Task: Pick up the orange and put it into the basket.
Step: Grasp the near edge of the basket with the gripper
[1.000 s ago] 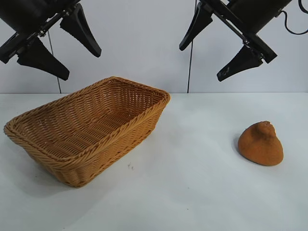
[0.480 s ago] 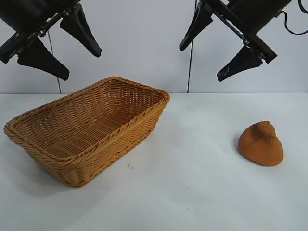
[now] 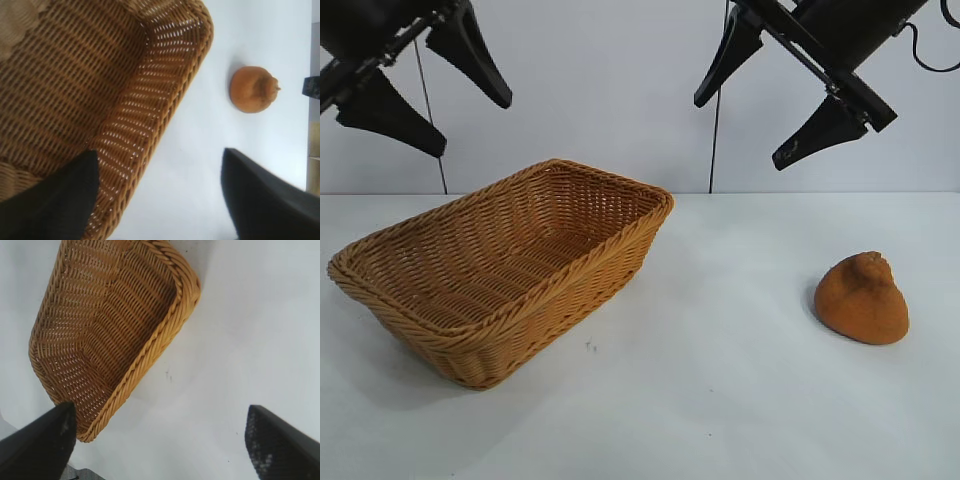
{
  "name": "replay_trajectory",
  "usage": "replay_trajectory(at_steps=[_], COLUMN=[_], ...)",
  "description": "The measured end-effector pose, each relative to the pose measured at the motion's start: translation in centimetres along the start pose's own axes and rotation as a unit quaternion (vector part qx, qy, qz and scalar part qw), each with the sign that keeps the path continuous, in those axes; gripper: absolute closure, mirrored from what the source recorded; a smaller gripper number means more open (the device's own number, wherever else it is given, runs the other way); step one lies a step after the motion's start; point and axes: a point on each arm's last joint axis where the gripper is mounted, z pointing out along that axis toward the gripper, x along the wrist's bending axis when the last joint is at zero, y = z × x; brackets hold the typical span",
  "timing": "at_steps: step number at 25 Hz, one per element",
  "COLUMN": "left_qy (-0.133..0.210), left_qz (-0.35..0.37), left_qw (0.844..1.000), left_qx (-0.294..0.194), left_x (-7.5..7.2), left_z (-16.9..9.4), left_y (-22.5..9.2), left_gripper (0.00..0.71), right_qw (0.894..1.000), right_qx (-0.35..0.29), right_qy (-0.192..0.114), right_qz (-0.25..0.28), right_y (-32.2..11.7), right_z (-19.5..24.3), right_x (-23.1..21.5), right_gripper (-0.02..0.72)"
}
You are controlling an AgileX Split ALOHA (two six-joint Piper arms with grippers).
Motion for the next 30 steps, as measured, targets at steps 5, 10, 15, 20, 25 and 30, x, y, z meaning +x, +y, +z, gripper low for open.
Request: replay_trajectory(at_steps=[5,10,15,20,25,30], left_qy=[0.045,0.071,0.101,0.122,0.123,0.140], left_qz=[-0.038,-0.169,-0.264,-0.308,-0.339,-0.370], left_qw=[0.998,0.982,0.958,0.943,0.931,0.917], left_qx=[-0.008,-0.044,-0.049,-0.036,-0.058,-0.060], left_x=[1.2,3.0,6.0,7.7,7.9,8.7], left_z=[-2.7,-3.3,-0.7,1.9,3.7,6.3], left_y=[-2.3,-6.1,-8.0,-7.9,-7.5,-7.6], left_gripper=[0.217,0.217,0.217,0.217,0.217,0.217], right_qw=[1.000,1.000,1.000,1.000,1.000,1.000], right_qx=[0.000,-0.005,-0.014,-0.015,-0.015,-0.015], right_qy=[-0.006,-0.007,-0.008,-0.008,-0.008,-0.008], right_qz=[-0.003,-0.004,-0.004,-0.004,-0.004,-0.004], right_y=[0.0,0.1,0.2,0.3,0.3,0.3], right_z=[0.0,0.0,0.0,0.0,0.0,0.0], right_x=[-0.1,-0.1,-0.1,-0.1,-0.2,-0.2], right_gripper=[0.075,0.075,0.075,0.075,0.075,0.075])
